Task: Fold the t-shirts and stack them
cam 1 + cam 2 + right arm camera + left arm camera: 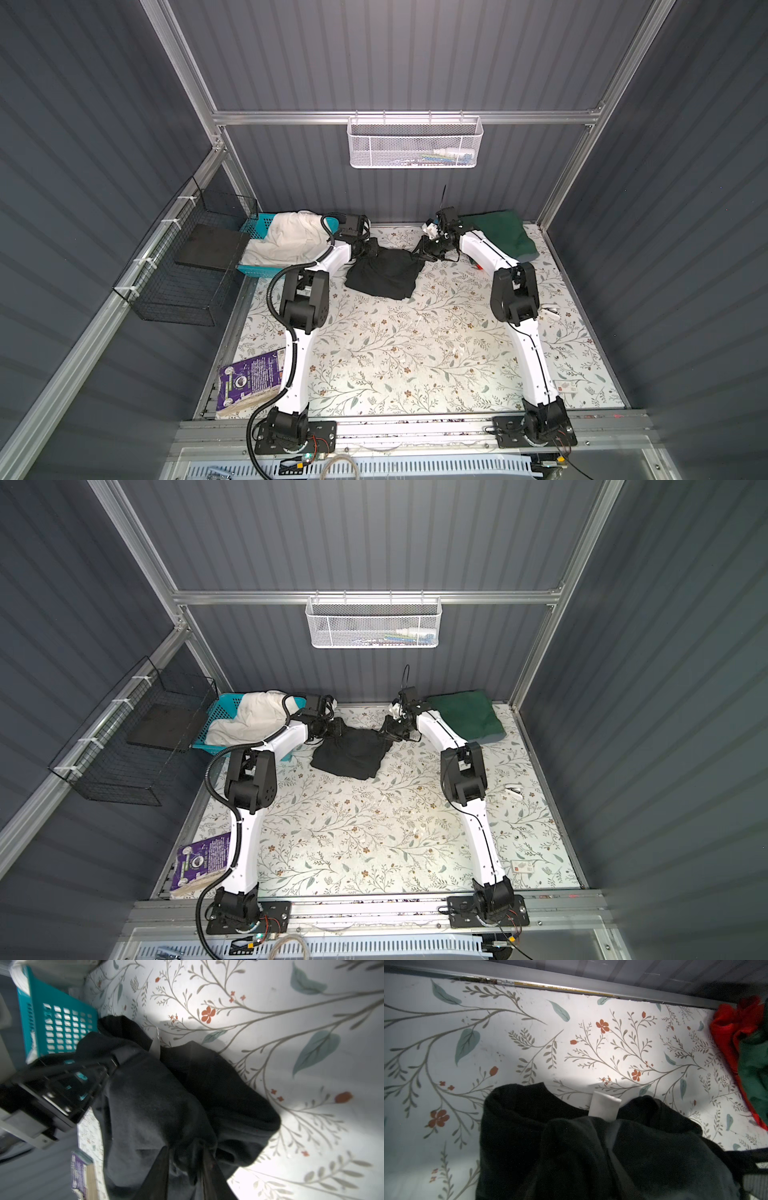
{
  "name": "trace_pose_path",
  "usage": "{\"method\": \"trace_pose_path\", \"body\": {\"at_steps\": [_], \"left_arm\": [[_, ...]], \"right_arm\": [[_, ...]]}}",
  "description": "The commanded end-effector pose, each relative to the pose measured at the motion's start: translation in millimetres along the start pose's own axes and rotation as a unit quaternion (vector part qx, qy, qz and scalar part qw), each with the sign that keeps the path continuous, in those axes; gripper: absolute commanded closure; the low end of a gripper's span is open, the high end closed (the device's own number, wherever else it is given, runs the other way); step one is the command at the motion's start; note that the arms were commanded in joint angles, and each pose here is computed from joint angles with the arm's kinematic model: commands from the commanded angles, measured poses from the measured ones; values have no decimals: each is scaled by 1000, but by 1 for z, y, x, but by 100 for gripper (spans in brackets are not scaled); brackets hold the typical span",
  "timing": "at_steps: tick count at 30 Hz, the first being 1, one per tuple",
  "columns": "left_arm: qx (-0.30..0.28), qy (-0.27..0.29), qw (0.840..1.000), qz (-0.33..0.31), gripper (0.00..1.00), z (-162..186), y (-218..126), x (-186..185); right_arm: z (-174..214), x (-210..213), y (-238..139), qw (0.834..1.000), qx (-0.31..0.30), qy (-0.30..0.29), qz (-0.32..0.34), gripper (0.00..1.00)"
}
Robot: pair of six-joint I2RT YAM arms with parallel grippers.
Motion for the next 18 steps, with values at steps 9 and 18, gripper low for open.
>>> {"method": "trace_pose_path", "body": {"at_steps": [9,18], "left_arm": [[-13,-16,999,-48,82,1,-34,3],[-41,-14,998,-53,88,-8,-75,-5]], "right_arm": [[-2,10,18,1000,11,-13,-26,91],[-2,41,7,998,0,-36,-46,100]]}}
Point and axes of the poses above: each gripper's point midway between its finger pads, its own y axis out along the fingers, its own x axis along the line the jaws close on, z = x × y, the point moved 6 cm from there along -y, back along the fingers, and after that the axes turned 5 degrees about y, right-handed, at the moved point
